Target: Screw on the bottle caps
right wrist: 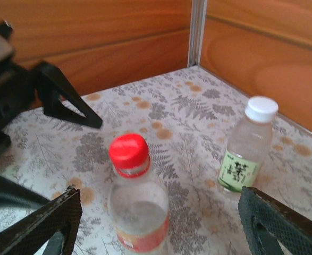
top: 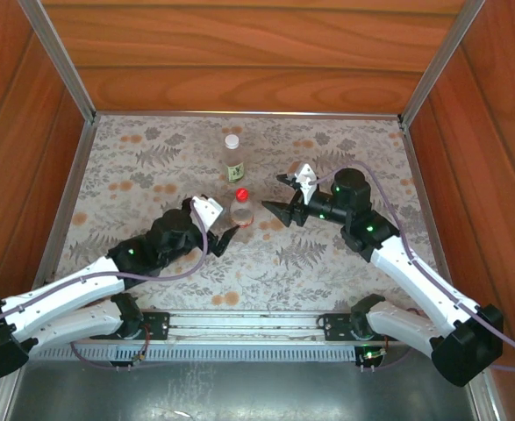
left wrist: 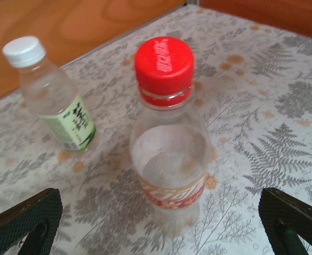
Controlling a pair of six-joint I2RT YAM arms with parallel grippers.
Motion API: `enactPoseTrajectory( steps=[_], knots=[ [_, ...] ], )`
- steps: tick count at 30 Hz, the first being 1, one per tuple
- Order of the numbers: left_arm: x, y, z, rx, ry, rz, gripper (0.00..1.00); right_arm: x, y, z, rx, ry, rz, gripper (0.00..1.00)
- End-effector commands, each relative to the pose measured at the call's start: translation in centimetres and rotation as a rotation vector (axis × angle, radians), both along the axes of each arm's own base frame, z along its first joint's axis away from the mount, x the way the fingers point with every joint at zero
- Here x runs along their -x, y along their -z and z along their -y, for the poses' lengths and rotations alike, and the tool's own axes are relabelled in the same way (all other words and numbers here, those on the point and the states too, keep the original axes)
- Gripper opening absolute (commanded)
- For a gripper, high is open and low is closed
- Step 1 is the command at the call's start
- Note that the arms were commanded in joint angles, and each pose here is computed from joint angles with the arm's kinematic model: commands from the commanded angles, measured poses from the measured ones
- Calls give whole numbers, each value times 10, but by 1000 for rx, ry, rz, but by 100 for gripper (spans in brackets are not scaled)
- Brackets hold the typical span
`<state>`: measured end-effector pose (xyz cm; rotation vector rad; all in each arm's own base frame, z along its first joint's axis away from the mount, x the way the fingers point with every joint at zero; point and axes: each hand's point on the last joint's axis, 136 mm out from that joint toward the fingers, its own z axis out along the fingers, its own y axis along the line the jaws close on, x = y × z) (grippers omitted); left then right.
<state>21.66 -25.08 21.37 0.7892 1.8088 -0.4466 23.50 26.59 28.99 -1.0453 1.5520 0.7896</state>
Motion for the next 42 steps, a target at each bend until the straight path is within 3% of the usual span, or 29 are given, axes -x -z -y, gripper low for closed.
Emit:
enactPoseTrajectory(
  steps=[1, 11, 27, 36, 42],
  knots=[
    [3, -20, 21, 145, 95, 127, 100, 10, -19, -8, -16, -33, 10, 82],
    [-9, 25, 31, 225, 158, 138, 100, 9, -24, -38, 77, -57, 76, 82],
    [-31, 46, 40, 292, 181, 157, 100, 2, -21, -50, 90, -66, 88, 82],
    [-42, 55, 39, 305, 165, 153, 97, 0, -8, -65, 169, -94, 102, 63],
    [-47, 61, 39, 325, 169, 145, 95, -5, 6, -71, 241, -99, 108, 58]
  ],
)
